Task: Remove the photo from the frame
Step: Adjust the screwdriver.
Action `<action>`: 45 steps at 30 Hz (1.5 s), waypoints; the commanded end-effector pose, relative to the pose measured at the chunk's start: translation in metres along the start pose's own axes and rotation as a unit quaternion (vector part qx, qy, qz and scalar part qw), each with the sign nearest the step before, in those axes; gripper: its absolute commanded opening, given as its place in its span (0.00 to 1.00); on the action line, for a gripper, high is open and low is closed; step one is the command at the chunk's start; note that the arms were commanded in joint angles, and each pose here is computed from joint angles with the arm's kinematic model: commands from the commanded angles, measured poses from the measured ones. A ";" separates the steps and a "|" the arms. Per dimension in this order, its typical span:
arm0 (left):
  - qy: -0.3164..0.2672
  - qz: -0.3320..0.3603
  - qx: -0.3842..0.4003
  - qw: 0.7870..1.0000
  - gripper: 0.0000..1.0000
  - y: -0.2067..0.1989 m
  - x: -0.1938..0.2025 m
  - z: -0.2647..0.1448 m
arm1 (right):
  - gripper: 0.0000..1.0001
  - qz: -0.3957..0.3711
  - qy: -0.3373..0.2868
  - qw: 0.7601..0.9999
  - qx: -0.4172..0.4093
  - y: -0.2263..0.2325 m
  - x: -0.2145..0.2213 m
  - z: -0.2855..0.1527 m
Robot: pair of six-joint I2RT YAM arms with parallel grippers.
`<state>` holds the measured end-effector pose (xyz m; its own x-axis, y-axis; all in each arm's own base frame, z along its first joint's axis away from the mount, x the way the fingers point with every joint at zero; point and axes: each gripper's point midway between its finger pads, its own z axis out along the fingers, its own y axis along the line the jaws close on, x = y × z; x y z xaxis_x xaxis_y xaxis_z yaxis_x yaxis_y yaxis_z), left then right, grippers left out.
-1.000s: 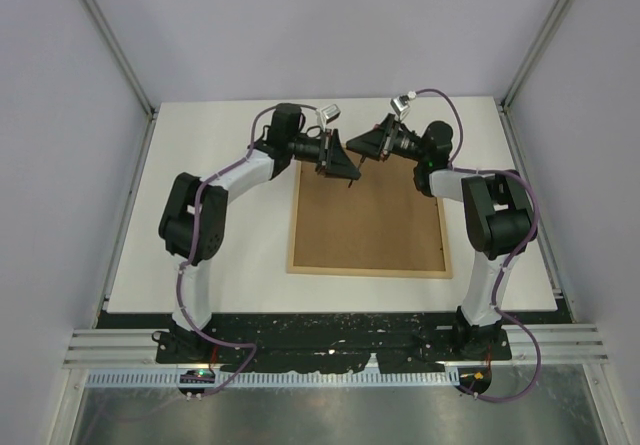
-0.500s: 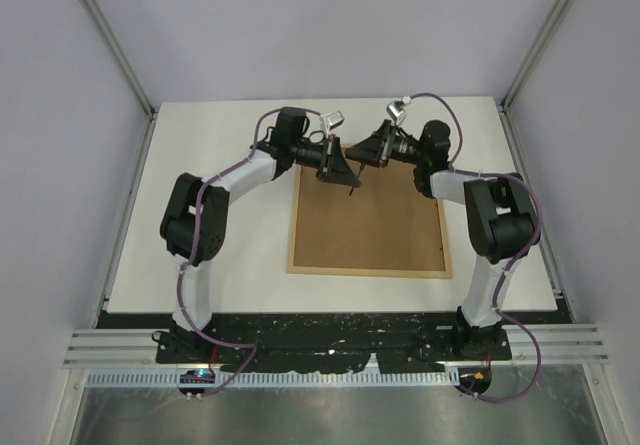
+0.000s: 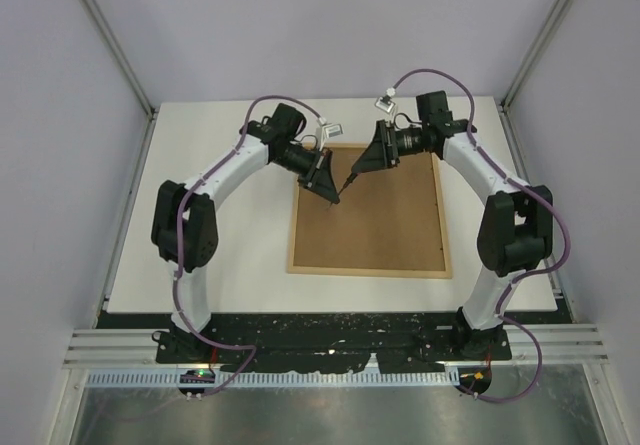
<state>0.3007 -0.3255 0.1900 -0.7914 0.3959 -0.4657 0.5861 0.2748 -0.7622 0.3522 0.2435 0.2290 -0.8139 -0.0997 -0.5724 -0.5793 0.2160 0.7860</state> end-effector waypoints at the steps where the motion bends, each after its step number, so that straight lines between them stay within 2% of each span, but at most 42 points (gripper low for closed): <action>1: 0.023 0.037 -0.022 0.999 0.00 -0.006 0.020 -0.015 | 0.75 -0.036 0.053 0.998 -0.015 0.025 0.029 -0.009; 2: 0.024 0.041 -0.024 0.999 0.00 -0.006 0.021 -0.015 | 0.75 -0.032 0.058 0.998 -0.002 0.022 0.036 -0.007; 3: 0.024 0.042 -0.023 0.999 0.00 -0.006 0.022 -0.016 | 0.75 -0.059 0.049 0.997 0.001 0.028 0.033 -0.007; 4: 0.025 0.046 -0.020 0.998 0.00 -0.007 0.022 -0.016 | 0.78 -0.036 0.054 0.998 0.012 0.023 0.042 -0.004; 5: 0.026 0.049 -0.019 0.998 0.00 -0.007 0.022 -0.015 | 0.78 -0.064 0.042 0.997 0.013 0.028 0.036 -0.004; 6: 0.026 0.053 -0.018 0.998 0.00 -0.008 0.022 -0.016 | 0.78 -0.054 0.044 0.998 0.011 0.026 0.043 -0.002; 9: 0.032 0.065 -0.006 0.997 0.00 -0.013 0.024 -0.012 | 0.75 -0.069 0.044 0.996 -0.020 0.035 0.044 0.000; 14: 0.036 0.073 0.031 0.996 0.00 -0.028 0.027 -0.006 | 0.69 -0.074 0.043 0.995 -0.045 0.025 0.048 0.011; 20: 0.032 0.086 0.068 0.993 0.00 -0.046 0.028 -0.004 | 0.69 -0.067 0.053 0.995 -0.058 0.017 0.057 0.021; 26: 0.043 0.103 0.042 0.993 0.00 -0.048 0.035 0.002 | 0.68 -0.053 0.059 0.994 -0.071 0.016 0.060 0.022; 36: 0.050 0.109 0.012 0.993 0.00 -0.041 0.037 0.009 | 0.53 -0.044 0.068 0.990 -0.114 0.037 0.065 0.021; 45: 0.044 0.104 -0.005 0.994 0.00 -0.037 0.032 0.010 | 0.52 -0.055 0.101 0.985 -0.129 0.053 0.082 0.034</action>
<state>0.2452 -0.3237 0.1737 -0.6832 0.5577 -0.4714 0.6730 0.2304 -0.7028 0.2731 0.2678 0.2016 -0.7636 -0.2723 -0.5855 -0.6107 0.0100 0.7918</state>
